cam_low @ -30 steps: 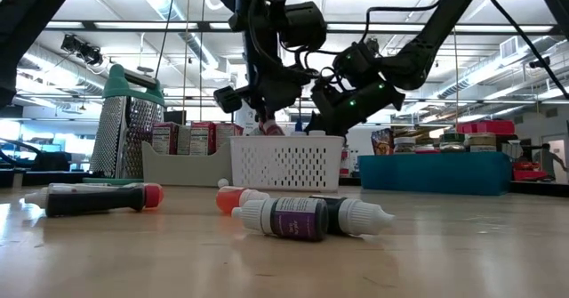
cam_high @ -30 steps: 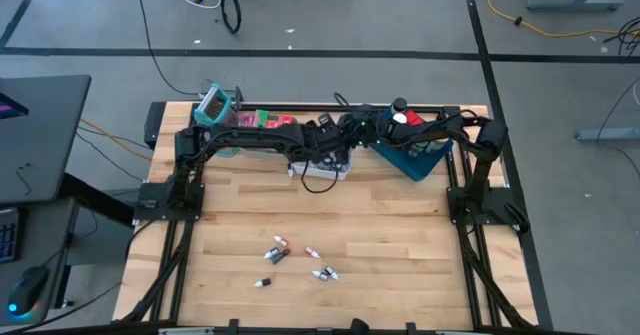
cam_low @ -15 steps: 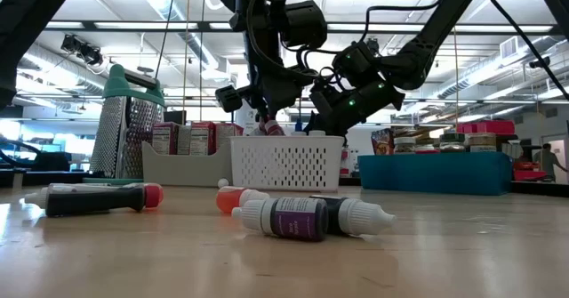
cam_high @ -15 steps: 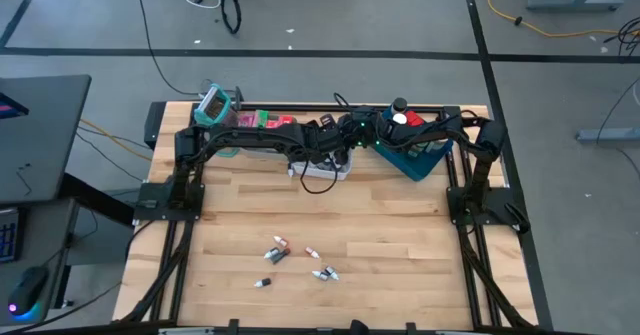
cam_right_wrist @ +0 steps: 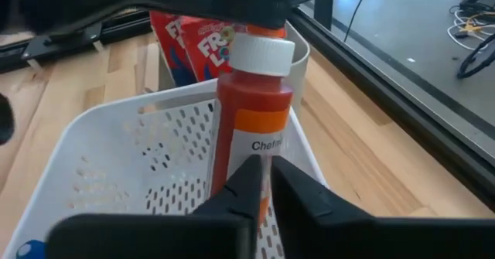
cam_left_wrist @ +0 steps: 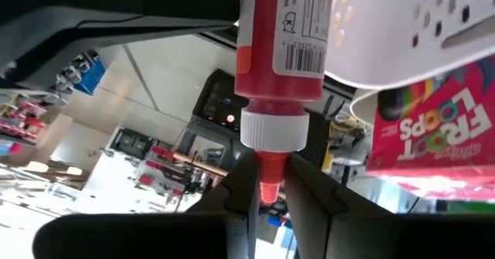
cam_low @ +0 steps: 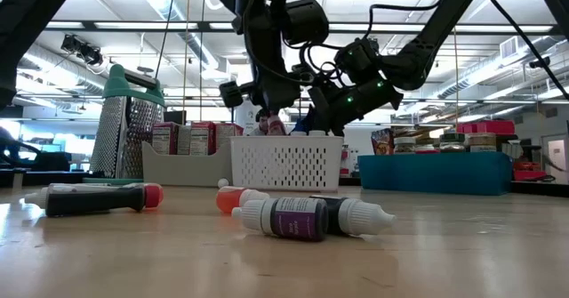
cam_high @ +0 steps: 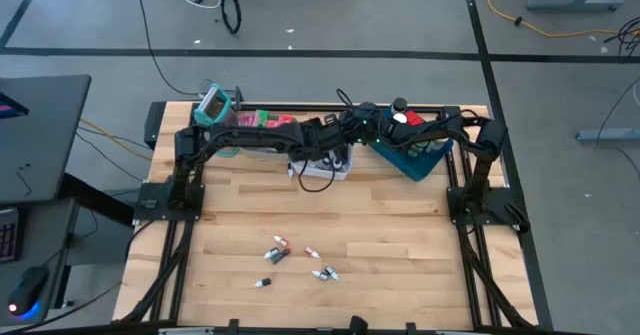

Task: Pick & Place Kitchen Items
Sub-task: Adjust the large orange food coloring bottle into the white bin

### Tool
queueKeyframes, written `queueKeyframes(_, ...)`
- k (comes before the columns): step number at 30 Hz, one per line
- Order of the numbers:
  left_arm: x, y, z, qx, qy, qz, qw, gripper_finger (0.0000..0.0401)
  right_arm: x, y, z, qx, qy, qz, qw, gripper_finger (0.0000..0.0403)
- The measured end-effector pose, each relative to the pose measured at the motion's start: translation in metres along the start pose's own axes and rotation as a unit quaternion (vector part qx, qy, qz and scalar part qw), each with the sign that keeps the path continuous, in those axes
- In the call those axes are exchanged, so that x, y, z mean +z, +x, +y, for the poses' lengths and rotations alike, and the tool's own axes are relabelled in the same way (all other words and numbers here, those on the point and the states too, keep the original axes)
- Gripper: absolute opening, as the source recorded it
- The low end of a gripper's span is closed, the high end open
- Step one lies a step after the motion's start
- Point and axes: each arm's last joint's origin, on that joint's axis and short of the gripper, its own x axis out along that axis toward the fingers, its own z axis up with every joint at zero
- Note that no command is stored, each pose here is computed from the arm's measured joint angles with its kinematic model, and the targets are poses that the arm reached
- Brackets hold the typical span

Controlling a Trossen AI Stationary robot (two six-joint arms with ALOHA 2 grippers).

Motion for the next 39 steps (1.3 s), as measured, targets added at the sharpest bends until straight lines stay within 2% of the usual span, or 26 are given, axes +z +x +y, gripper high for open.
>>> queueKeyframes(5,-0.001,0.000,0.001,0.003,0.001,0.021,1.000,0.0058,0.000,-0.001,-0.003,0.000,-0.011,-0.001,1.000,0.0090)
queueKeyframes(12,-0.002,0.000,0.002,0.007,-0.023,0.031,0.999,0.0052,0.003,-0.002,-0.005,0.001,-0.049,-0.013,0.999,0.0196)
queueKeyframes(16,-0.002,0.000,0.003,0.011,-0.040,0.033,0.999,0.0054,0.004,-0.004,-0.009,0.044,-0.045,-0.018,0.998,0.0241)
queueKeyframes(19,-0.002,-0.001,0.003,0.011,-0.048,0.042,0.998,0.0056,0.007,-0.006,-0.012,0.072,-0.034,-0.026,0.996,0.0258)
queueKeyframes(25,-0.003,-0.006,0.016,0.056,-0.103,0.067,0.991,0.0051,0.008,-0.008,-0.018,0.027,-0.054,-0.030,0.998,0.0259)
queueKeyframes(27,-0.002,-0.009,0.021,0.072,-0.107,0.067,0.989,0.0051,0.008,-0.007,-0.018,0.029,-0.062,-0.032,0.997,0.0254)
queueKeyframes(33,0.005,-0.019,0.026,0.097,-0.084,0.048,0.991,0.0051,0.007,-0.008,-0.022,-0.015,-0.059,-0.024,0.998,0.0219)
queueKeyframes(39,0.007,-0.021,0.024,0.093,-0.043,0.046,0.994,0.0054,0.006,-0.009,-0.023,0.026,-0.055,-0.023,0.998,0.0155)
